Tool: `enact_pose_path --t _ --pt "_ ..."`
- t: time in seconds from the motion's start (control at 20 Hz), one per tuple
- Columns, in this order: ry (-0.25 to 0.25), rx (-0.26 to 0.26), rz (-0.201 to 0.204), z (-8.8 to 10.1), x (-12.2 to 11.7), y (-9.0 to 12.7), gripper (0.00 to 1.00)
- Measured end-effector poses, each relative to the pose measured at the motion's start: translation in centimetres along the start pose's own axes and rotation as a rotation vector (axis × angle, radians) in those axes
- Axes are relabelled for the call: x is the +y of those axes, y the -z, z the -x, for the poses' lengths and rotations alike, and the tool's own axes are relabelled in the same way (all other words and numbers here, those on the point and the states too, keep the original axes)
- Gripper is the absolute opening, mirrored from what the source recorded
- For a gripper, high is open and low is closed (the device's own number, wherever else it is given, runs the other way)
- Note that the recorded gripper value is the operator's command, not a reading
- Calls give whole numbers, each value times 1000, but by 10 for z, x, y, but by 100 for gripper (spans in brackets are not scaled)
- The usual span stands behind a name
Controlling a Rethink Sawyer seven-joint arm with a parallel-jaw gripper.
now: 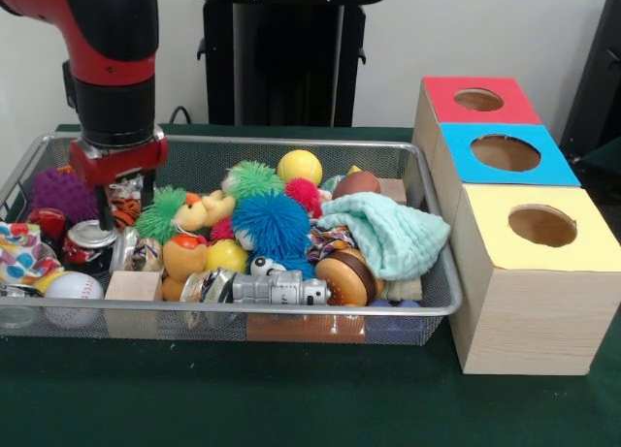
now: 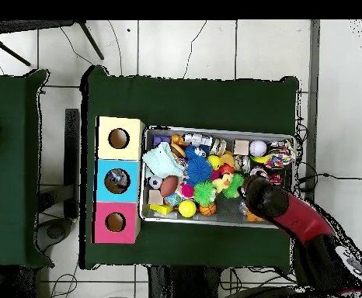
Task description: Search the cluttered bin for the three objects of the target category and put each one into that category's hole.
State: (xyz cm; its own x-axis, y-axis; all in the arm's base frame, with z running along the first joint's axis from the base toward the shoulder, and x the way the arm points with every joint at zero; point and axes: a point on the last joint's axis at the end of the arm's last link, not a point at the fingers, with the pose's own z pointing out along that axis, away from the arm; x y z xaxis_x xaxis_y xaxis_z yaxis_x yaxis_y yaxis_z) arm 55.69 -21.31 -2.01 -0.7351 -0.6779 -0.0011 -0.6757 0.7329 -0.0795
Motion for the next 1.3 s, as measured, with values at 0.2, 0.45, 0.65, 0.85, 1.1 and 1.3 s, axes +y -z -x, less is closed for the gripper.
enact_pose_path --t 0.2,0.45,0.65,0.85,1.1,1.3 --pt "22 35 55 3 10 9 100" --pt "34 79 104 0 17 23 100" --pt "37 124 122 -7 16 42 100" --pt "35 142 107 -11 10 50 100" --pt "28 152 93 -17 3 53 100" --pt "20 152 99 -22 1 49 100"
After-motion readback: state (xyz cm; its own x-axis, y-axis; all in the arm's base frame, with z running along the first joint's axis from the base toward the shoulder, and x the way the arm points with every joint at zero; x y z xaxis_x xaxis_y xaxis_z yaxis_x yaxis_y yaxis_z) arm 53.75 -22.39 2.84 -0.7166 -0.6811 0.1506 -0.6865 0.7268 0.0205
